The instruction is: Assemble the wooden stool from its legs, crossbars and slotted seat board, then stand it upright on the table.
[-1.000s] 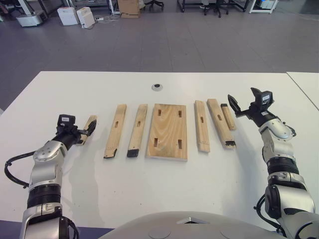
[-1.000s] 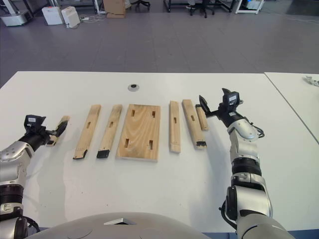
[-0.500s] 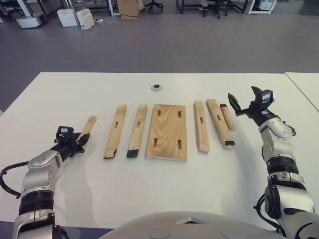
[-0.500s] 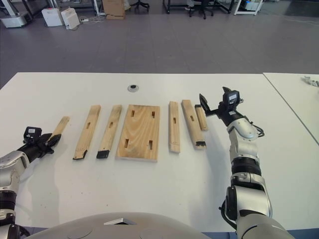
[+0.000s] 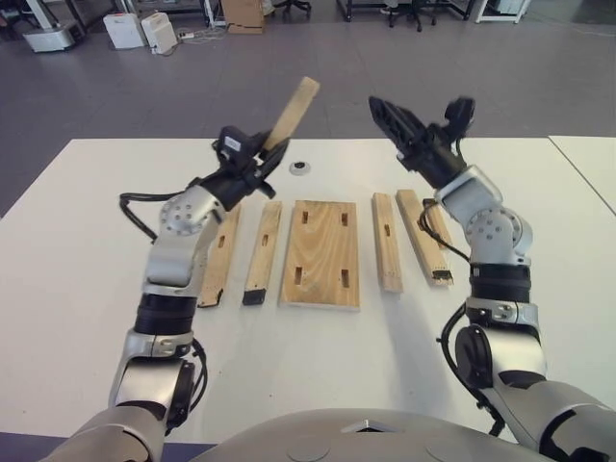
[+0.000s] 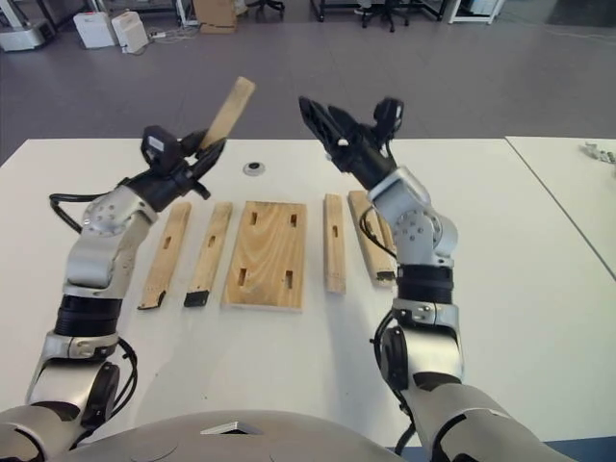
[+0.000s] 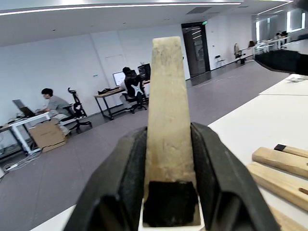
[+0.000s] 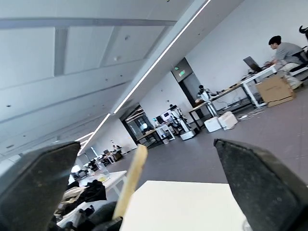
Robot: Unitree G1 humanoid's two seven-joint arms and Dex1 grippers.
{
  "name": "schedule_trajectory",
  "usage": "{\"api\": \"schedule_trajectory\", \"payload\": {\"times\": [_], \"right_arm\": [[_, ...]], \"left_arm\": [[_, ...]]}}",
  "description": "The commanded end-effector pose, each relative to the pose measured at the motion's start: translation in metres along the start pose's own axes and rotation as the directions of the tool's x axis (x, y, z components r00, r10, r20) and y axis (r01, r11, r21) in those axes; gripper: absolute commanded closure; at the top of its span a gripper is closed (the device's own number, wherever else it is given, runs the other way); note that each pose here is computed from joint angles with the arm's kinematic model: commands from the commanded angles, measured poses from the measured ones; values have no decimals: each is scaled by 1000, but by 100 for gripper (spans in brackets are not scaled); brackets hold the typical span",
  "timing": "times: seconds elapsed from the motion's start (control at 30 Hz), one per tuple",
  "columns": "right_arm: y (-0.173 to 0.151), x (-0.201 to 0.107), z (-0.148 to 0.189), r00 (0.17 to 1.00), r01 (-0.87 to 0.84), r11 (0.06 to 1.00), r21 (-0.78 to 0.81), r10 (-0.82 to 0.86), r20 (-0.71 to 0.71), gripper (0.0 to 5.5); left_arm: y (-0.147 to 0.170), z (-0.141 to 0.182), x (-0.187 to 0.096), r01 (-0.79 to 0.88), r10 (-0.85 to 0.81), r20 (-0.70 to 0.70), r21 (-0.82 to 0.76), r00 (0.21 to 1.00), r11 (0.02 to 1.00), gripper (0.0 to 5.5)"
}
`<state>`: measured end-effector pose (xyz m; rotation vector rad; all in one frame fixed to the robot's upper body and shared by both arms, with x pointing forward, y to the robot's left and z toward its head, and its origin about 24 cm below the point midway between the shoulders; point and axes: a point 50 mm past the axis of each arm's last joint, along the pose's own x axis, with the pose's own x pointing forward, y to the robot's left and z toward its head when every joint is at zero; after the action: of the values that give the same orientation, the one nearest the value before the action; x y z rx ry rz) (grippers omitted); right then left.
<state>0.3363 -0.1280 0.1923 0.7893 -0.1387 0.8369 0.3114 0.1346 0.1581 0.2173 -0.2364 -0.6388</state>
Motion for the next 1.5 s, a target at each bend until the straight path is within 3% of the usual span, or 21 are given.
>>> {"api": "schedule_trajectory", "payload": {"times": [0.03,0.27,0.77,0.87,0.97,1.03,1.13,1.27,1.5], "right_arm": [[17,14,-6,1000,-30,991,132,30,-4,72],[21,15,-9,1000,-8,971,238,4,19,215],[5,-12,-28,989,145,964,223,-134,-62,505],[-1,-19,-26,982,189,955,229,-191,-15,509],[-21,-37,-18,940,328,940,94,-335,62,510],[-40,-56,-23,887,459,888,-17,-457,63,510],[-55,-78,-32,813,581,812,-60,-575,86,510],[-66,-103,-52,732,681,730,-59,-676,92,510],[-75,-119,-67,683,729,675,-110,-726,77,510]], "left_arm": [[-24,19,17,95,-97,85,27,992,995,422],[-35,23,17,141,-145,92,42,985,989,422],[-45,21,13,219,-227,46,140,973,966,422],[-48,18,12,230,-236,34,127,971,965,379],[-44,7,4,201,-202,-10,106,979,974,325],[-35,-1,-4,123,-121,-33,80,992,989,276],[-23,-8,-10,-4,7,-53,65,999,998,232],[-13,-14,-17,-145,144,-61,-8,988,989,232],[3,-27,-33,-328,317,-114,-96,941,940,232]]}}
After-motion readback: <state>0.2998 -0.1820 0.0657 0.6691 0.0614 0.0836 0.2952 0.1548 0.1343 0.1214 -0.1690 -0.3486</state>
